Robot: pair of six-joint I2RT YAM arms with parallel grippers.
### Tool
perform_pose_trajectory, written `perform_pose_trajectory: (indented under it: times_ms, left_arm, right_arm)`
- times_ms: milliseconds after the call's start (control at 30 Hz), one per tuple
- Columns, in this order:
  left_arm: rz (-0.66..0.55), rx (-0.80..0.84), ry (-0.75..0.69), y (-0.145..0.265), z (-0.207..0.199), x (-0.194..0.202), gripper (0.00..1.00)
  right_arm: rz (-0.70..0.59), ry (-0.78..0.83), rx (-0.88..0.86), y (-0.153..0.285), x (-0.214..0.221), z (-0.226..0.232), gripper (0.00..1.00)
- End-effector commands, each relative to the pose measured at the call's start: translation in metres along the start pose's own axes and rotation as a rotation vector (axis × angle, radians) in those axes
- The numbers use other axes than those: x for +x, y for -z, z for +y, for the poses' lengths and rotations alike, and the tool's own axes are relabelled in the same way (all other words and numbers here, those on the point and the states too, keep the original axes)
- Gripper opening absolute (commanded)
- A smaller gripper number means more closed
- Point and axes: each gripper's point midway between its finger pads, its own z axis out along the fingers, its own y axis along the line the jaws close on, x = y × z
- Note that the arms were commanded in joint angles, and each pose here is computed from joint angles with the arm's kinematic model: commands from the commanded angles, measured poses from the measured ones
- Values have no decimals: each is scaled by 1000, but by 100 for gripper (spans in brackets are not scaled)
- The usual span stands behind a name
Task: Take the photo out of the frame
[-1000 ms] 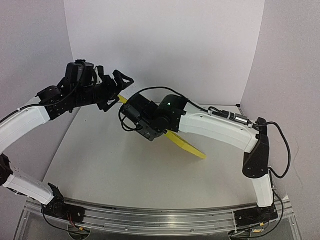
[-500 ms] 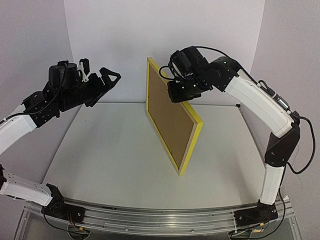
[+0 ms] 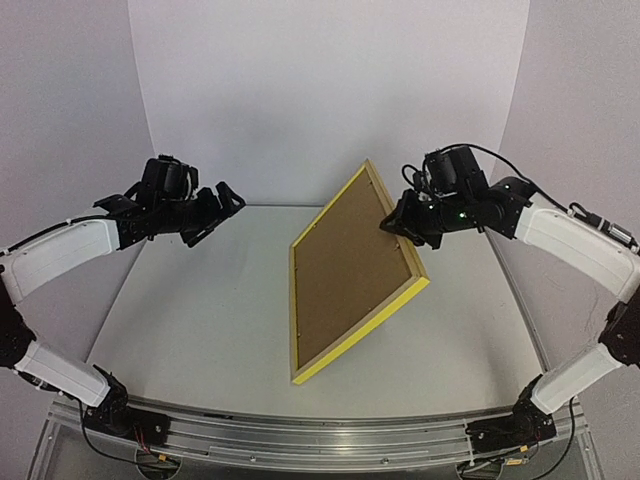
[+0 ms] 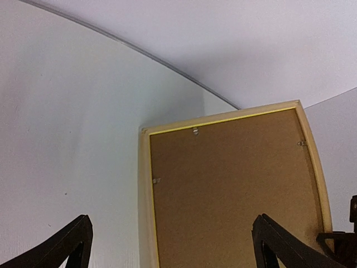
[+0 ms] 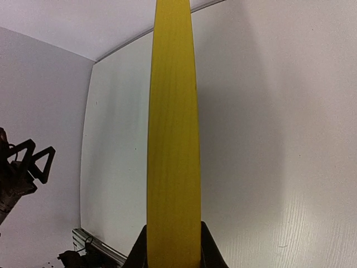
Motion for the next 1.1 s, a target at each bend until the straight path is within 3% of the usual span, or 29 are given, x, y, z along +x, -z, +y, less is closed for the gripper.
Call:
perform_pose_trajectory:
  times_ms: [0, 200, 467, 800, 1000, 1067]
  left_arm:
    - [112, 51, -2, -21, 8, 30, 100]
    - [217, 82, -4, -49, 26, 65, 100]
    - [343, 120, -72, -91, 43, 104, 100]
    - [464, 159, -123, -126, 61, 142, 100]
    - [528, 176, -129, -138, 65, 160, 100]
    - [545, 164, -152, -144, 67, 166, 99]
  right_arm:
    - [-65, -250, -182, 12, -9, -9, 0]
    - [17, -335, -68, -3, 52, -90, 2]
    - [81, -314, 45, -20, 109, -157, 23]
    - [121, -271, 157, -36, 129, -192, 40]
    - [123, -235, 224, -45, 124, -199, 57]
    - [102, -205, 255, -45, 116, -200, 68]
